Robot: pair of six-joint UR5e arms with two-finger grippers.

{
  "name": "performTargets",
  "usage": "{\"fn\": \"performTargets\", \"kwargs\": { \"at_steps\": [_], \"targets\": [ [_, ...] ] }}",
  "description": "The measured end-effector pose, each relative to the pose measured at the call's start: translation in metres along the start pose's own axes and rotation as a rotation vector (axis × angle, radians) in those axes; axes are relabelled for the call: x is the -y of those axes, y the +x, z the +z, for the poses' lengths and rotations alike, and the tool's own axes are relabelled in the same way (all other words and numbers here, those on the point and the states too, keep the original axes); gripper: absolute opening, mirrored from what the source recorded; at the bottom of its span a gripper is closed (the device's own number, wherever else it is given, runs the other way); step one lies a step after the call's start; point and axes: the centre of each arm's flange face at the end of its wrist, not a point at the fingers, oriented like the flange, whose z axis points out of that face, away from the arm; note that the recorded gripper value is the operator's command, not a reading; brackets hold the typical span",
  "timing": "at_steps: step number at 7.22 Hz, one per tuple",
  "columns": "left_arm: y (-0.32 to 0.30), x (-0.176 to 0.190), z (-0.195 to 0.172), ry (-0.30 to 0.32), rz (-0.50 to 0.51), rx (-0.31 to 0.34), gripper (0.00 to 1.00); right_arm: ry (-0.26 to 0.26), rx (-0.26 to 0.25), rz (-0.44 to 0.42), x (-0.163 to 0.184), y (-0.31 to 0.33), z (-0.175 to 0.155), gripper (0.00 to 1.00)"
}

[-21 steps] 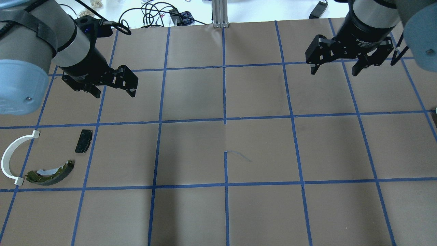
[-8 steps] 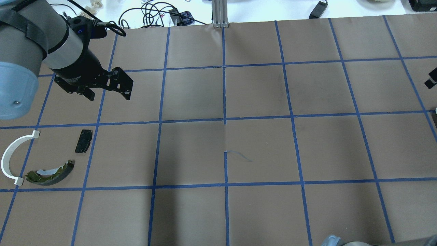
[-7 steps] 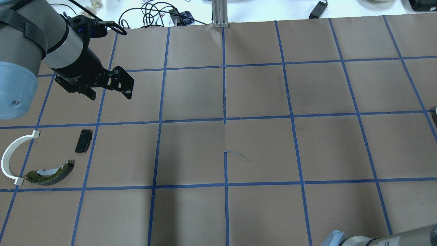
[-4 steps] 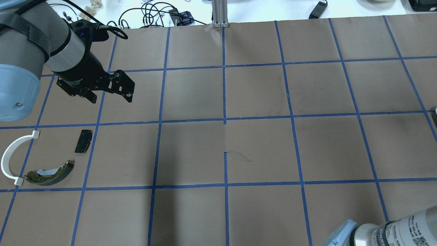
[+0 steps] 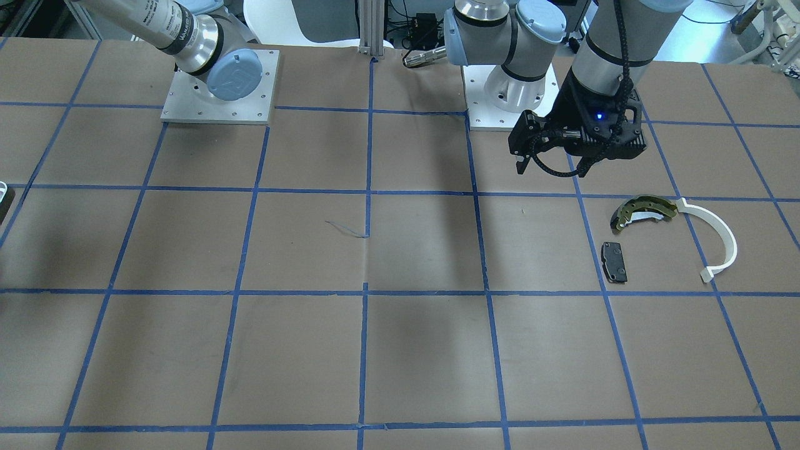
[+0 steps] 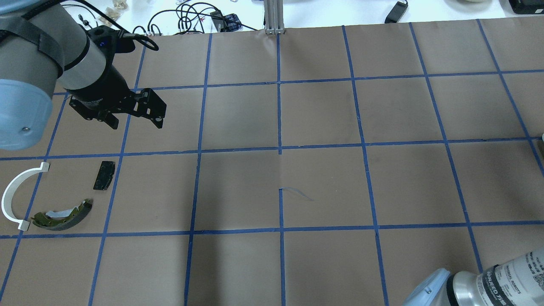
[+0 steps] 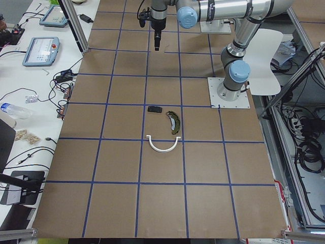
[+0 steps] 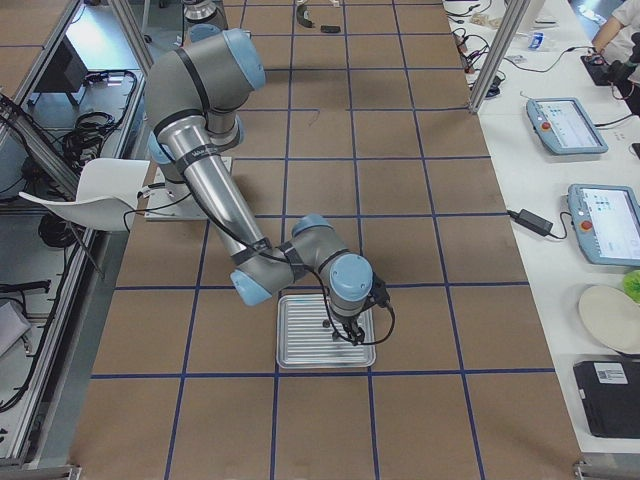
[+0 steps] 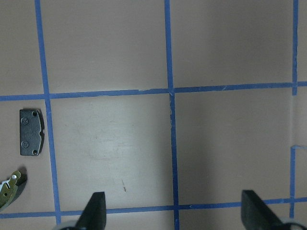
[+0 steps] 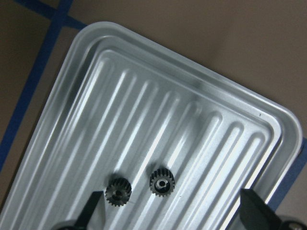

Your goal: Place bearing gear from tray to pile

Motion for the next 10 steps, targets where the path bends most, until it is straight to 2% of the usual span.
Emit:
{"fn": "performTargets", "kwargs": {
  "at_steps": [1, 3, 4, 8, 9, 10],
  "targets": [
    [0.0, 0.0, 0.0, -0.001, 0.001, 0.001, 1.0, 0.0, -0.012, -0.004, -0.002, 0.005, 0.01, 0.95],
    [0.0, 0.0, 0.001, -0.002, 0.001, 0.001, 1.0, -0.001, -0.025, -0.006, -0.003, 0.009, 0.022, 0.84],
    [0.0, 0.001, 0.001, -0.003, 0.001, 0.001, 1.0, -0.001, -0.022, -0.005, -0.003, 0.009, 0.026, 0.7],
    [-0.002, 0.001, 0.002, -0.007, 0.001, 0.021, 1.0, -0.004, -0.006, -0.003, -0.004, 0.005, 0.034, 0.61],
    [-0.002, 0.001, 0.003, -0.009, 0.002, 0.025, 1.0, -0.007, 0.0, -0.002, -0.004, 0.003, 0.037, 0.57],
    [-0.003, 0.001, 0.003, -0.011, 0.001, 0.027, 1.0, -0.009, 0.005, 0.0, -0.005, 0.001, 0.039, 0.44]
  ]
}}
